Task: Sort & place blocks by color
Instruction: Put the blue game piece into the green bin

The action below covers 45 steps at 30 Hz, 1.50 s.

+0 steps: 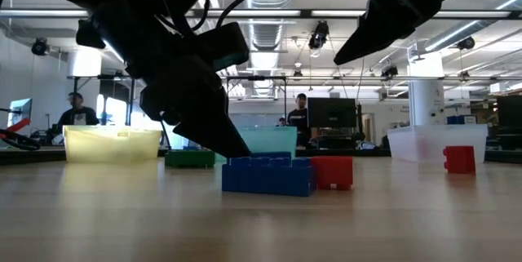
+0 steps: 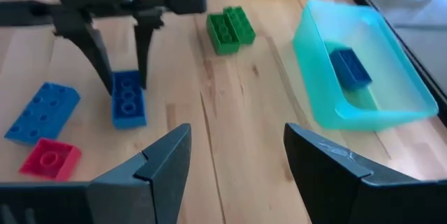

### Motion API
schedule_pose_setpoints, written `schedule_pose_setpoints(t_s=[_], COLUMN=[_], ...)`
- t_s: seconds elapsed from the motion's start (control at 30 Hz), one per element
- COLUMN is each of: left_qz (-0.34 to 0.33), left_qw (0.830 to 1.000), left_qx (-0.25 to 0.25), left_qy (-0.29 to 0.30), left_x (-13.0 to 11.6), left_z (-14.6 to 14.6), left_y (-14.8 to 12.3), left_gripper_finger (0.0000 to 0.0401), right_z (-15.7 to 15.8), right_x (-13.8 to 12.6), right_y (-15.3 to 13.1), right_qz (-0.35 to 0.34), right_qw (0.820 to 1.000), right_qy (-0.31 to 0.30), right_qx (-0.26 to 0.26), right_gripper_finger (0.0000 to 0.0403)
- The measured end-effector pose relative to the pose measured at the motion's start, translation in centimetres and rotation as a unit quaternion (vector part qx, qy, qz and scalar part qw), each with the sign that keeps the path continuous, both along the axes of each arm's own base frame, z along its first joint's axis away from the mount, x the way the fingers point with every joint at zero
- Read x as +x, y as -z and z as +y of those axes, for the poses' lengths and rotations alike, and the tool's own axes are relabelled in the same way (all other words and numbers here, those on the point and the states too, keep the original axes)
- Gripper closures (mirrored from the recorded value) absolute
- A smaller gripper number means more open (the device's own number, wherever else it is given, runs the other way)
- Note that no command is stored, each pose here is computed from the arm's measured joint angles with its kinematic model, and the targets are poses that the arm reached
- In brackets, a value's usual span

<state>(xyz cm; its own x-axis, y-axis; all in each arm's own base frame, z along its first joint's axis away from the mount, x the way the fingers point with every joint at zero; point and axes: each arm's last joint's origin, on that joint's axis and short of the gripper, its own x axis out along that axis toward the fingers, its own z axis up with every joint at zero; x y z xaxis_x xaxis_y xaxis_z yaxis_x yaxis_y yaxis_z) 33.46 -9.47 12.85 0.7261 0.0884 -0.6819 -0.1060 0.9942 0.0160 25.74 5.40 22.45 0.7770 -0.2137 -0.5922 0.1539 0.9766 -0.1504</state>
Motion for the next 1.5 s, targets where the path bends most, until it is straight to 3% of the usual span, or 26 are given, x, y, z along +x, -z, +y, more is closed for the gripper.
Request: schedule_pose_setpoints(t_s=[0.23, 0.43, 0.6, 0.73, 1.03, 1.2, 1.5], left_qz=[-0.074, -0.177, -0.301, -0.378, -0.43, -0.445, -0.457], left_qw=[0.996, 0.981, 0.948, 0.92, 0.897, 0.89, 0.884], left_qx=[0.045, 0.075, 0.098, 0.101, 0.105, 0.099, 0.09], left_qy=[-0.016, 0.011, 0.015, 0.013, 0.015, 0.013, 0.034], left_x=[-0.2, -1.4, -3.2, -4.5, -4.5, -4.0, -3.9], left_z=[0.3, 0.7, 1.3, 1.7, 1.6, 1.5, 1.3], left_y=[-2.4, -6.2, -9.0, -10.0, -9.9, -10.1, -10.4], left_gripper_finger=[0.029, 0.029, 0.029, 0.029, 0.029, 0.029, 0.029], right_z=[0.1, 0.0, 0.2, 0.2, 0.6, 1.1, 1.6], right_x=[-0.2, -1.0, -1.5, -1.5, 0.4, 2.2, 5.2], right_y=[1.8, 2.5, 1.9, 1.8, 0.6, -0.1, -0.8], right_qz=[-0.1, -0.22, -0.3, -0.306, -0.358, -0.396, -0.407], right_qw=[0.994, 0.973, 0.947, 0.945, 0.925, 0.907, 0.9], right_qy=[-0.029, -0.065, -0.116, -0.117, -0.125, -0.129, -0.132], right_qx=[-0.013, -0.011, 0.016, 0.016, -0.022, -0.055, -0.085], right_gripper_finger=[0.0184, 0.0184, 0.0178, 0.0159, 0.0129, 0.0133, 0.0149])
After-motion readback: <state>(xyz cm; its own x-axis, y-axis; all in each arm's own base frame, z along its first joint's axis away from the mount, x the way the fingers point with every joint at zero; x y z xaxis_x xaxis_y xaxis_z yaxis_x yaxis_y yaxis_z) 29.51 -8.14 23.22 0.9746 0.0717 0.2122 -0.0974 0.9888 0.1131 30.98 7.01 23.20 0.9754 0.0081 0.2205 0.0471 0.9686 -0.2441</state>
